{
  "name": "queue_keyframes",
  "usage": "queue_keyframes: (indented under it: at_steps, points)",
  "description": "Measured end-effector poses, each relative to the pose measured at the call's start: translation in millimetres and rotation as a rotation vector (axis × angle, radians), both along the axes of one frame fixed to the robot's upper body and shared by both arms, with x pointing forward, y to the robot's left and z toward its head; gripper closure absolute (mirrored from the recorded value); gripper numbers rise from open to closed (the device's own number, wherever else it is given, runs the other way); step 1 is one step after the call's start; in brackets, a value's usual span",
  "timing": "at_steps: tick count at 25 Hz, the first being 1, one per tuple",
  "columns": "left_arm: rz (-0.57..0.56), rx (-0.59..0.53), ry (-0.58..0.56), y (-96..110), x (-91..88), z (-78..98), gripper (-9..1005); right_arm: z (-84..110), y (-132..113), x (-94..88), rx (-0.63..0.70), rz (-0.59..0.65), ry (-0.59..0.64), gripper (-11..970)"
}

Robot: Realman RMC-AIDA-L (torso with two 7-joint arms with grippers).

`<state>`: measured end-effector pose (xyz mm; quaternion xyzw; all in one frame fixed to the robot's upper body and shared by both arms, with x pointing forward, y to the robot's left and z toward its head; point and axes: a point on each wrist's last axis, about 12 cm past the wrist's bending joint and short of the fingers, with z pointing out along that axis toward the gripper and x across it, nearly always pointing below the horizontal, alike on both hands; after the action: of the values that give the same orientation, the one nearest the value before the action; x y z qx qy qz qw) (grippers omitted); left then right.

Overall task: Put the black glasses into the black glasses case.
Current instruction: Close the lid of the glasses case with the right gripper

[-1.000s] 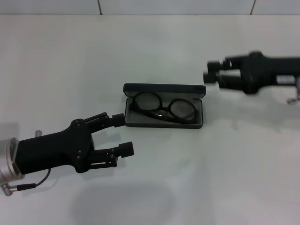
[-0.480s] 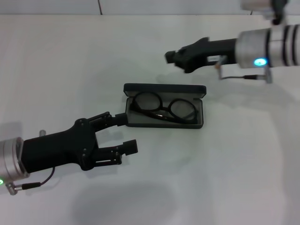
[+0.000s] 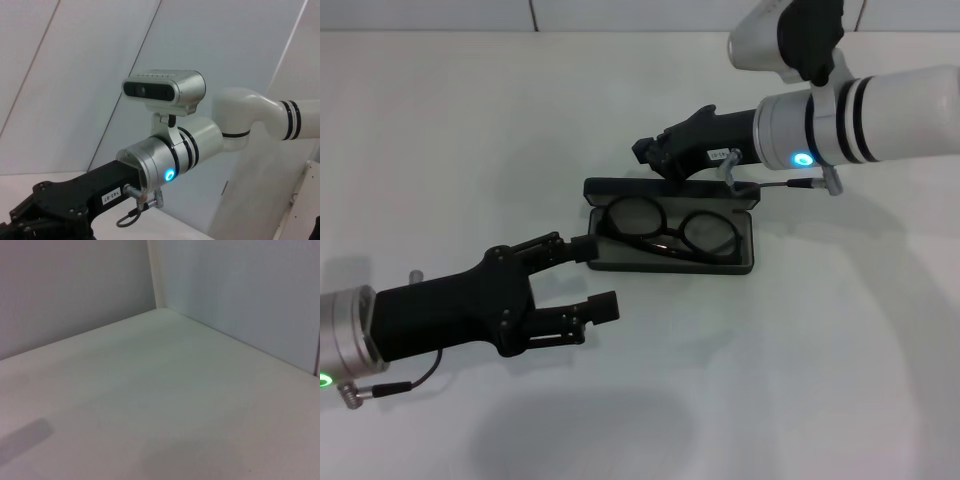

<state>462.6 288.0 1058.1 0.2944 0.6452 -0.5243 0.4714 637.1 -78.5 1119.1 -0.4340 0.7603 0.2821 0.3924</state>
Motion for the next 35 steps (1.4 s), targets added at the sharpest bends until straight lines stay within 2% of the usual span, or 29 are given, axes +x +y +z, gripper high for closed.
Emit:
queue_keyframes:
  at_steps: [20,35]
  points:
    - [0.024,-0.022,-0.028,-1,10.6,7.6,108,-21.3,-4,-18.3,-0.066,0.06,0.009,959]
    - [0.057,-0.02,-0.045,2,14.8,8.9,108,-34.1,-1,-32.9,-0.09,0.038,-0.045,958]
